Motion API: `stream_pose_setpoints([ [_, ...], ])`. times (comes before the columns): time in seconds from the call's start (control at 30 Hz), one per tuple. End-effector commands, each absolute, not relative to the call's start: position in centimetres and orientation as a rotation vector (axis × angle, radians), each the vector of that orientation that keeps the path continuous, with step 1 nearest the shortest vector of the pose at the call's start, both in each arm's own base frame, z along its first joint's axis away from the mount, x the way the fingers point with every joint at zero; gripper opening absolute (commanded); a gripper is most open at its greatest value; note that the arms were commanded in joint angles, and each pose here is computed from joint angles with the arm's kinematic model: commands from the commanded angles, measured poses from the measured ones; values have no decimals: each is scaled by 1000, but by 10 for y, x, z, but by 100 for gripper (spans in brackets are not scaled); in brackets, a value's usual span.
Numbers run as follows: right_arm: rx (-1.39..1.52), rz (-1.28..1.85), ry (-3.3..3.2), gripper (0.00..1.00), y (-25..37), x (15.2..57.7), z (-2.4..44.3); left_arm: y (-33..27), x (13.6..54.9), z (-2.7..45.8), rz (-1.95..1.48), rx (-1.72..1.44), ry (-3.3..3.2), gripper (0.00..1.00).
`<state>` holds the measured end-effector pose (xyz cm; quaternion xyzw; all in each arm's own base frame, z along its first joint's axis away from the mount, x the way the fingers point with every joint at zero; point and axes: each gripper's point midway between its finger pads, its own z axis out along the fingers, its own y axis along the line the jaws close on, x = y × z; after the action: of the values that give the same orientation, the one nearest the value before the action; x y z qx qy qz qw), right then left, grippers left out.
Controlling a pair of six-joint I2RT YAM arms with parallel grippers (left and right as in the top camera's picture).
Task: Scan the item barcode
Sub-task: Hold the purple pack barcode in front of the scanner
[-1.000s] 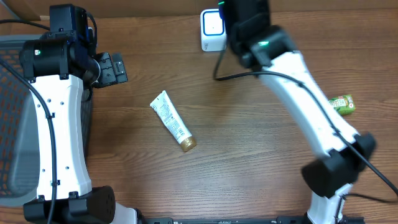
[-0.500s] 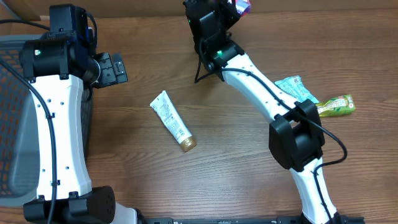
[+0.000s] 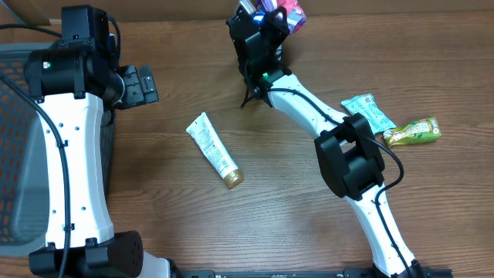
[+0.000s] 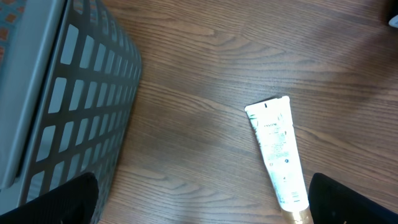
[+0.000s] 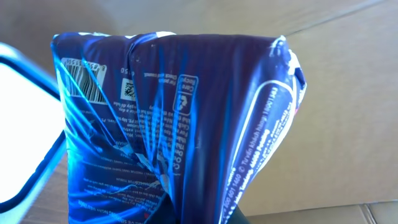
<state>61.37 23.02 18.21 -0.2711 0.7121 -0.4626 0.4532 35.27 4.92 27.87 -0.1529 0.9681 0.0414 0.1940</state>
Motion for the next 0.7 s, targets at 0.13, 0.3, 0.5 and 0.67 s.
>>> stream_pose_setpoints([
  [0.13,-616,-1174,1756,4,222,614,188,48,353,278,119,-401,2721,100],
  [0.3,-566,-1229,1742,4,216,611,199,48,353,278,119,-401,2721,99],
  [0.5,-541,-1262,1712,4,215,611,211,48,353,278,119,-401,2721,100],
  [0.67,-590,-1228,1750,4,218,611,195,48,353,278,119,-401,2721,99],
])
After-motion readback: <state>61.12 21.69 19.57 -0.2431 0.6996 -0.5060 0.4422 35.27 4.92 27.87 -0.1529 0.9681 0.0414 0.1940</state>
